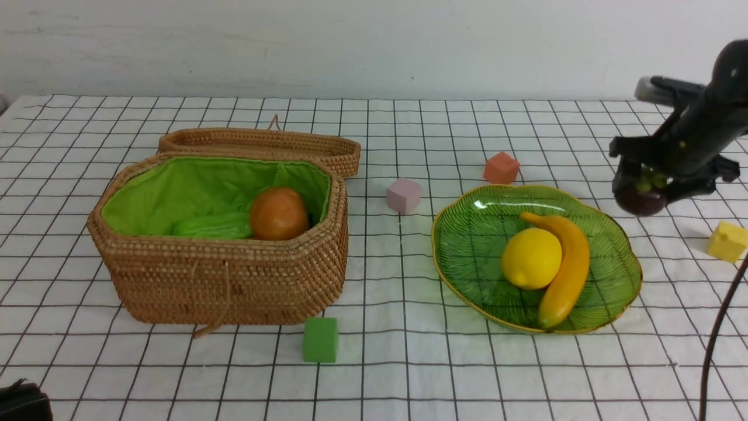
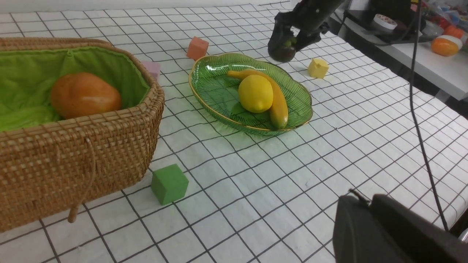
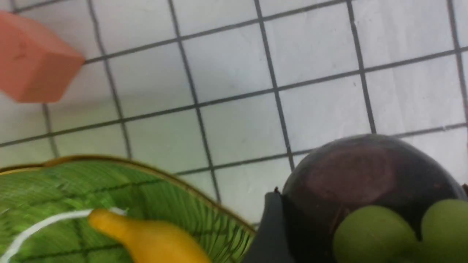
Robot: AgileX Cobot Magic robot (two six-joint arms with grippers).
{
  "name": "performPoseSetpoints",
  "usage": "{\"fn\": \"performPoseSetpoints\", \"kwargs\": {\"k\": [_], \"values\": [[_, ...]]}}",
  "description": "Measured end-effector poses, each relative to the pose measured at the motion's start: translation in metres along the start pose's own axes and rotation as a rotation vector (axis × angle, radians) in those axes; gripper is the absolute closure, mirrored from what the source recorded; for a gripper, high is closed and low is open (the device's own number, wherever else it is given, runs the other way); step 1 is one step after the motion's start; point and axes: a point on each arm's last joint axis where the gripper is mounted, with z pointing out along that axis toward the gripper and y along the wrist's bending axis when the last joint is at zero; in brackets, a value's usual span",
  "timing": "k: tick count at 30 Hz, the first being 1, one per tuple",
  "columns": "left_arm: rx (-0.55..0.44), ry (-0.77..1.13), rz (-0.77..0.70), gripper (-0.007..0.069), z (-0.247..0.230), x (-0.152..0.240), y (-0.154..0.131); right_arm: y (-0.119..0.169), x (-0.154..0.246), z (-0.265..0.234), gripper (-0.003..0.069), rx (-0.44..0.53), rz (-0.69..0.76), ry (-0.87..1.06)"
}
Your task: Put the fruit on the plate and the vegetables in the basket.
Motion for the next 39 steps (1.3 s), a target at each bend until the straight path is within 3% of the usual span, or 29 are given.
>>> {"fn": "performPoseSetpoints", "kwargs": {"k": [3,6,14,20,23,30,34,39], "values": [[0.000,0.000,0.000,0.0578,0.000,0.000,0.000,0.023,0.003,-0.028,0.0077,-0.059,-0.058,0.000],[-0.002,0.006,0.000,0.0575,0.000,0.001,0.000,0.079,0.025,-0.051,0.0077,-0.194,-0.182,0.042],[-0.021,0.066,0.000,0.0567,0.000,0.006,0.002,0.148,0.067,-0.027,0.0077,-0.268,-0.331,0.146],[-0.025,0.078,0.000,0.0566,0.000,0.007,0.002,0.162,0.074,-0.013,0.0071,-0.237,-0.390,0.138],[-0.028,0.077,0.004,0.0566,0.000,0.007,0.003,0.161,0.075,-0.009,-0.0012,-0.215,-0.407,0.140],[-0.029,0.076,0.007,0.0566,0.000,0.007,0.003,0.160,0.076,-0.025,-0.0001,-0.207,-0.394,0.153],[-0.041,0.064,0.025,0.0566,0.000,0.006,0.004,0.158,0.077,-0.078,0.0071,-0.214,-0.417,0.140],[-0.073,0.001,0.080,0.0619,-0.006,0.003,0.008,0.151,0.087,-0.151,0.0232,-0.231,-0.437,0.052]]}}
